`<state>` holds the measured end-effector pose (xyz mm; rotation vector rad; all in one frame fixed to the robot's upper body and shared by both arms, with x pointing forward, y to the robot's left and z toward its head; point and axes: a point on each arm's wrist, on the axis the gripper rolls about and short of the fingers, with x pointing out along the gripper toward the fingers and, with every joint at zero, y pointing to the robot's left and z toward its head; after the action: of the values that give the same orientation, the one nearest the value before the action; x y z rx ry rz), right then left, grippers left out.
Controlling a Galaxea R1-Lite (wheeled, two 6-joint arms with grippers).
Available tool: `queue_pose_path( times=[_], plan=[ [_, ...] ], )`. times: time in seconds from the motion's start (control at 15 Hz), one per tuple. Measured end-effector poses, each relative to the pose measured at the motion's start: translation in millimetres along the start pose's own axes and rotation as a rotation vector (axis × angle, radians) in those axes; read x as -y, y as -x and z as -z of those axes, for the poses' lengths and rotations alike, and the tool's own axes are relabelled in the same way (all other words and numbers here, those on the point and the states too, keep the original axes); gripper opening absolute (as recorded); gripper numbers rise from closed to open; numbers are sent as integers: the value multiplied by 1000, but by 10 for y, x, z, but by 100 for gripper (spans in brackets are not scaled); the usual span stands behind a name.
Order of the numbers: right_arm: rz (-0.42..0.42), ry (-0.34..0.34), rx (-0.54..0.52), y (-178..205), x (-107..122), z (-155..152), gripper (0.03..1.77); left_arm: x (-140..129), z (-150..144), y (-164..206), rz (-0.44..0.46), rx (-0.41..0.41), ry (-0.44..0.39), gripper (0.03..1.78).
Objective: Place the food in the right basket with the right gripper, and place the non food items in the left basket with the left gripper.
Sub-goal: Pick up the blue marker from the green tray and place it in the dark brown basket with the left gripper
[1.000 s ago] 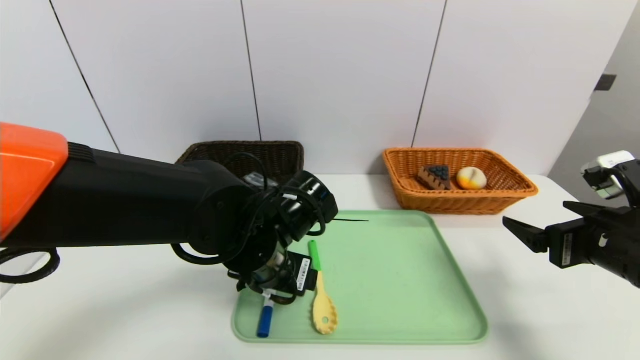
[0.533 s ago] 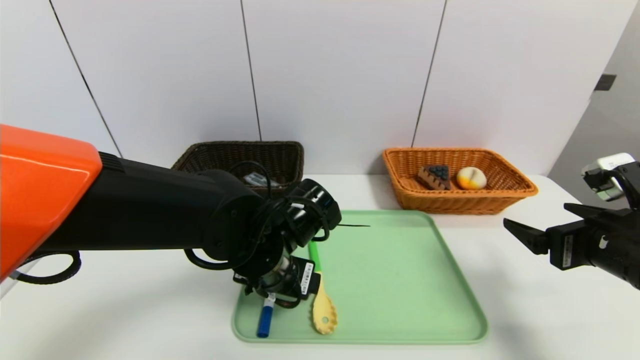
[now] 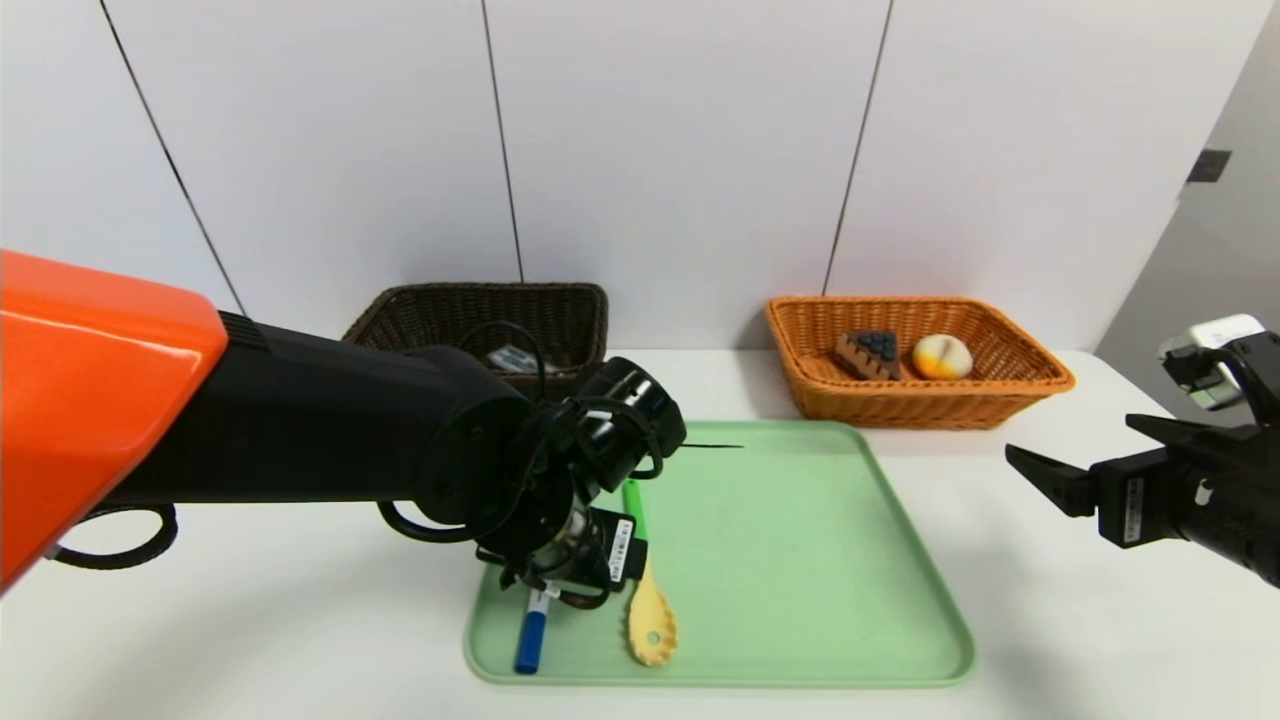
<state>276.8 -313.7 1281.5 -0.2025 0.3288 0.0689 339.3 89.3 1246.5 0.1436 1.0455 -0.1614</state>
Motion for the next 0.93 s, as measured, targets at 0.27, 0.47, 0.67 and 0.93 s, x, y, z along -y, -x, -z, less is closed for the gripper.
queue_pose_path(
  times=[0.27,0.47,0.67,0.93],
  plan=[
    [-1,-2,-3,-7,-2,3,170,14,-14,-27,2,13,-2,131],
    [-3,-2,-3,-8,-3,4,170,3,-14,-39,-3,9,0,98],
    [-4,0,-3,-7,-4,3,170,-5,-12,-41,-5,5,-2,71],
    [-3,-1,-1,-4,-3,2,170,-9,-8,-36,-6,3,-4,21]
  ],
)
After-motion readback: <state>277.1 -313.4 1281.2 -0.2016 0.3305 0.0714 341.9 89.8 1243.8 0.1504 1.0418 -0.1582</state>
